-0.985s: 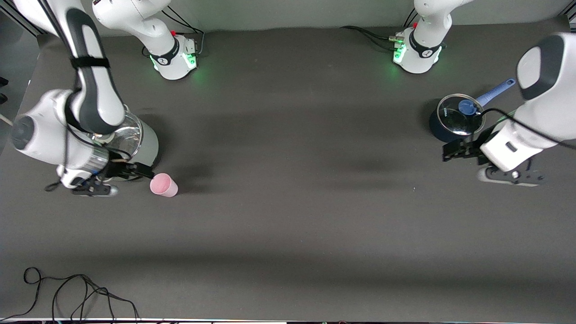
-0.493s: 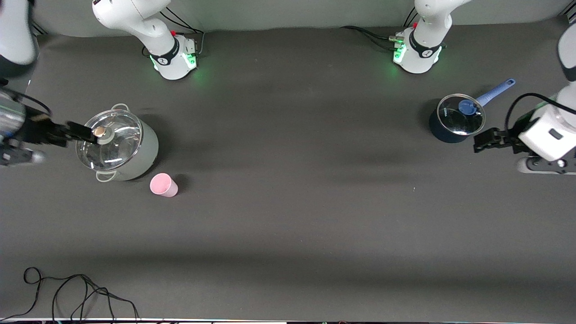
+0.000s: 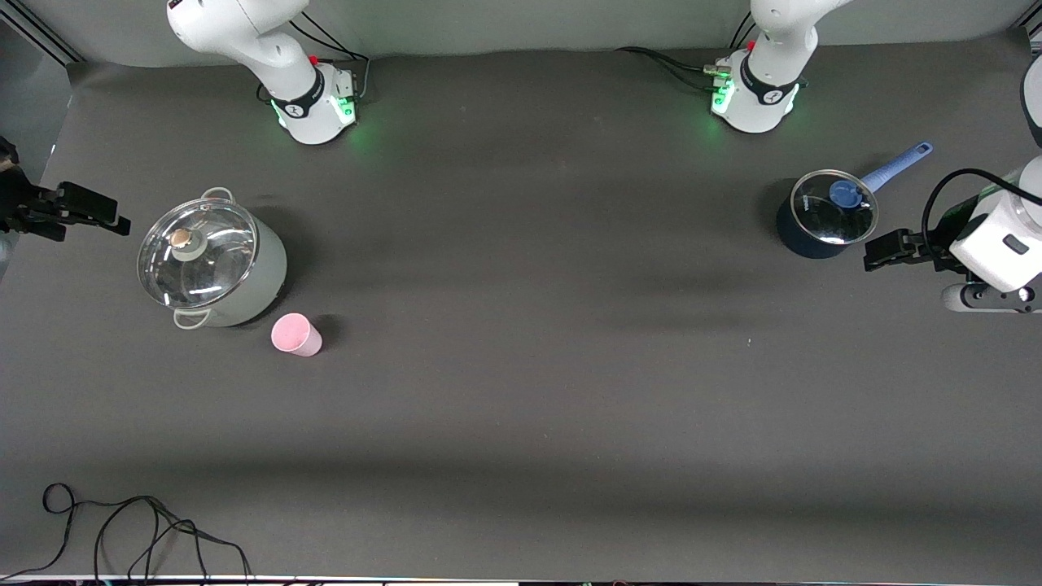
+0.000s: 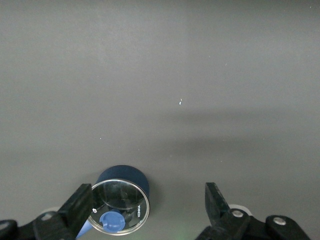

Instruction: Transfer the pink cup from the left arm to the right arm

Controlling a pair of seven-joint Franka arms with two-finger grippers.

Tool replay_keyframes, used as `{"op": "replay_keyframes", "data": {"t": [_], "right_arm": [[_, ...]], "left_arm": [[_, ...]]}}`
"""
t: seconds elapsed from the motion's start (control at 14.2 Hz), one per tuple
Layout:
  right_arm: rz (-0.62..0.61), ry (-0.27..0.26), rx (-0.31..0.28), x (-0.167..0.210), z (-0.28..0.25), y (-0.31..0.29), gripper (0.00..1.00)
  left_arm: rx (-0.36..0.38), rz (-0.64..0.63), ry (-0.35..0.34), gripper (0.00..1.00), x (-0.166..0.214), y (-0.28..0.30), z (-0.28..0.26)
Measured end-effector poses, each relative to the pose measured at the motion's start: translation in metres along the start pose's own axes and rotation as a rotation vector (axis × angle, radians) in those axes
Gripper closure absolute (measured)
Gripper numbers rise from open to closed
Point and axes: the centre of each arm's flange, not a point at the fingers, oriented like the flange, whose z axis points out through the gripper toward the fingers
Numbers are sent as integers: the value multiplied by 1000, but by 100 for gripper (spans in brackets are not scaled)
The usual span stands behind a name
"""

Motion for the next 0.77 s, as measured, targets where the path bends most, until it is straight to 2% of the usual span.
{"op": "replay_keyframes", "data": {"t": [0.28,0.77], "right_arm": [[1,-3,-6,3,3,-1,0],[-8,4,-9,4,0,-6,0]], "left_arm": [[35,-4,23,0,-15,8,-1],[46,-23,37,0,-18,1,-14]]}}
